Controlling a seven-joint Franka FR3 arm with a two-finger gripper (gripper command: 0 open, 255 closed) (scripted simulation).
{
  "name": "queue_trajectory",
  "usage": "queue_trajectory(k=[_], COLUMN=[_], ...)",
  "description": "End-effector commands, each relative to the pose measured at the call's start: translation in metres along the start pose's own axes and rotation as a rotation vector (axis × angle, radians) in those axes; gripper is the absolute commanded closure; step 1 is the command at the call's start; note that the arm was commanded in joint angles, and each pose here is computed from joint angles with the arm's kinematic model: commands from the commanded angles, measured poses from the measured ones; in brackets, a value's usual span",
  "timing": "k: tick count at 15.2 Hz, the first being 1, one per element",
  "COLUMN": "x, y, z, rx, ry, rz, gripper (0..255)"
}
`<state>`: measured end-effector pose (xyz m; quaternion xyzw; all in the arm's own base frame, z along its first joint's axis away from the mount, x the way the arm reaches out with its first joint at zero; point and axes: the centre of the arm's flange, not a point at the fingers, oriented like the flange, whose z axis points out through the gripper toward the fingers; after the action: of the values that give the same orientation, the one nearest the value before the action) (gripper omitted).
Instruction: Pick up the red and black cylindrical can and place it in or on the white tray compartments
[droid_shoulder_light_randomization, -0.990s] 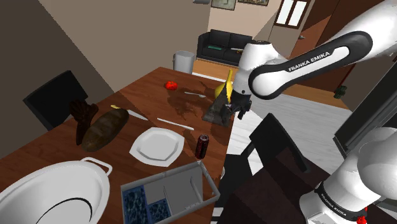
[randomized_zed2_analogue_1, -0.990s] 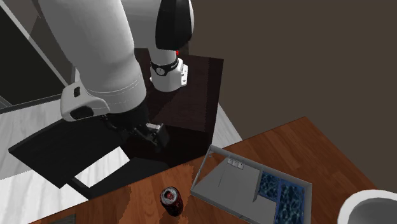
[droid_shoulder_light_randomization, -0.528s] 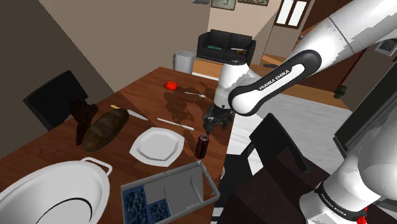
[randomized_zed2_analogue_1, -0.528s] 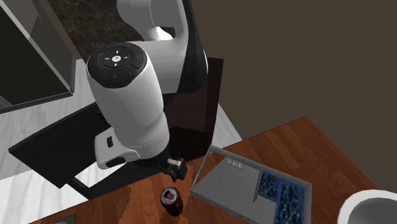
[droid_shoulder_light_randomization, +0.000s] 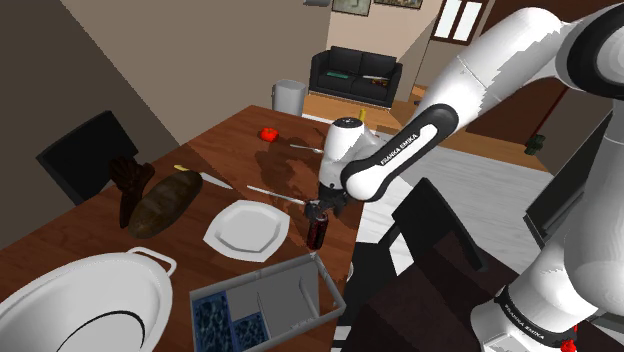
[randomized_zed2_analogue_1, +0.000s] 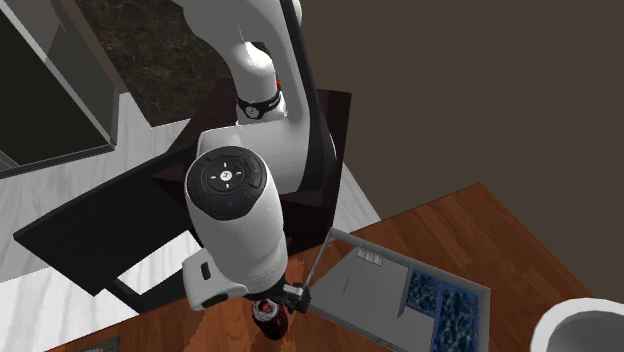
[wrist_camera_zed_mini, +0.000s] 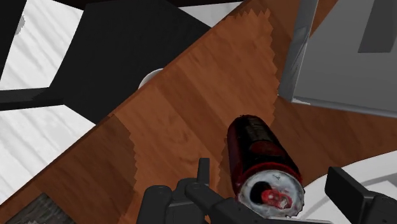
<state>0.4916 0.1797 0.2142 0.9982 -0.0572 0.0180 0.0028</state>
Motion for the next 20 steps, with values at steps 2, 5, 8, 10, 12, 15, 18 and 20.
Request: queue_trajectory(k=[2,5,8,10,12,15,18,20], x=[0.0,0.0,0.0,0.0,0.0,0.0,0.0,0.0], y=[0.0,0.0,0.0,0.0,0.0,0.0,0.0,0.0], z=[0.017,0.025,0.025,0.025,0.025,0.025,0.025,0.025], rx=[0.0,0.0,0.0,0.0,0.0,0.0,0.0,0.0], ry=[0.0,0.0,0.0,0.0,0.0,0.0,0.0,0.0], rz=[0.0,0.0,0.0,0.0,0.0,0.0,0.0,0.0], gripper=[0,0,0,0,255,255,255,255])
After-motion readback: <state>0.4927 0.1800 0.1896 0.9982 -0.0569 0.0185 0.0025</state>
